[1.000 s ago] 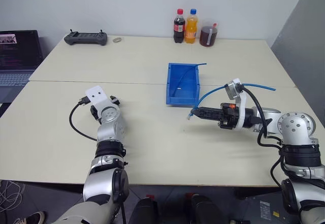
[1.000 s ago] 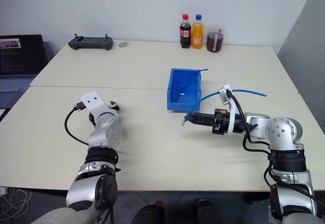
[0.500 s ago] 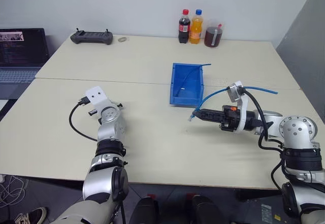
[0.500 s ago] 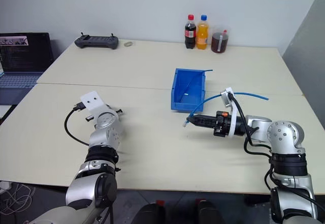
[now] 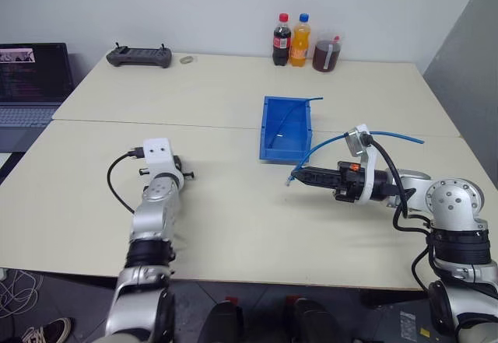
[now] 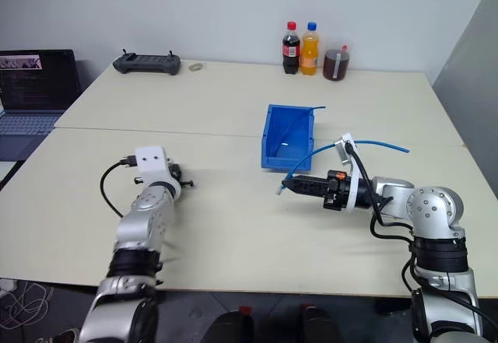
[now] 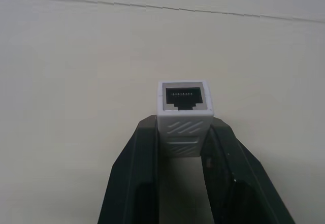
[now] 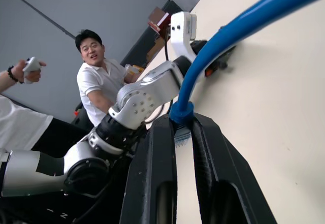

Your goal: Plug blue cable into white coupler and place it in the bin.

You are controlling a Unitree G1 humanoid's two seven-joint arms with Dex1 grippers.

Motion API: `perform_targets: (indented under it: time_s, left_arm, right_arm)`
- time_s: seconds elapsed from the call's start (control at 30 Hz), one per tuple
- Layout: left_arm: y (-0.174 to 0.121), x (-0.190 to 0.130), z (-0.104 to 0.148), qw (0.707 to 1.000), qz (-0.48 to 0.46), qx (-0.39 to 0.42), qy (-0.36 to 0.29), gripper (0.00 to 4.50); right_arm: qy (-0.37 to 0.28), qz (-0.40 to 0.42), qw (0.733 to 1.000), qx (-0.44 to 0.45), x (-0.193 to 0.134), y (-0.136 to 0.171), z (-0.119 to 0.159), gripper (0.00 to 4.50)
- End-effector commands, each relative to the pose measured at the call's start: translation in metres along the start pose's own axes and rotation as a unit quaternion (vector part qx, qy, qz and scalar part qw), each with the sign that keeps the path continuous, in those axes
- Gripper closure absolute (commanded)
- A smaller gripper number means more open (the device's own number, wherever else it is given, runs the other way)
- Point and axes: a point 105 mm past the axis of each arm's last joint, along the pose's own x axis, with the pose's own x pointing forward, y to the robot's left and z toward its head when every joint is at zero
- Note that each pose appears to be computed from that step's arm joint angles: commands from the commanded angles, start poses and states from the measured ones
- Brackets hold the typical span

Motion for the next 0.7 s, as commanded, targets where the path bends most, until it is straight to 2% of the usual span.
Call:
perform_targets:
  time_s: [0.03,0.1,0.2,0.3,0.47,0.7]
  left_arm:
    - [-0.047,-0.026,0.012,0.982,-0.18,0.055,-0.012,3.7]
    - [-0.074,-0.047,0.014,0.953,-0.296,0.068,-0.019,3.7]
    - [-0.109,-0.085,0.012,0.874,-0.476,0.089,-0.037,3.7]
    - [-0.121,-0.102,0.003,0.811,-0.572,0.116,-0.036,3.7]
    - [-0.126,-0.094,-0.012,0.767,-0.619,0.164,-0.038,3.7]
    - [-0.123,-0.082,-0.017,0.745,-0.635,0.202,-0.043,3.7]
  right_arm:
    - [-0.002,0.015,0.999,-0.05,0.008,0.013,0.008,4.32]
    - [0.005,0.018,0.997,-0.07,0.014,0.016,0.007,4.32]
    - [0.019,0.02,0.993,-0.112,0.026,0.017,0.006,4.32]
    - [0.032,0.011,0.987,-0.16,0.038,0.013,0.002,4.32]
    - [0.067,0.008,0.97,-0.234,0.048,0.005,-0.017,4.32]
    - [0.099,-0.002,0.942,-0.319,0.05,-0.006,-0.039,4.32]
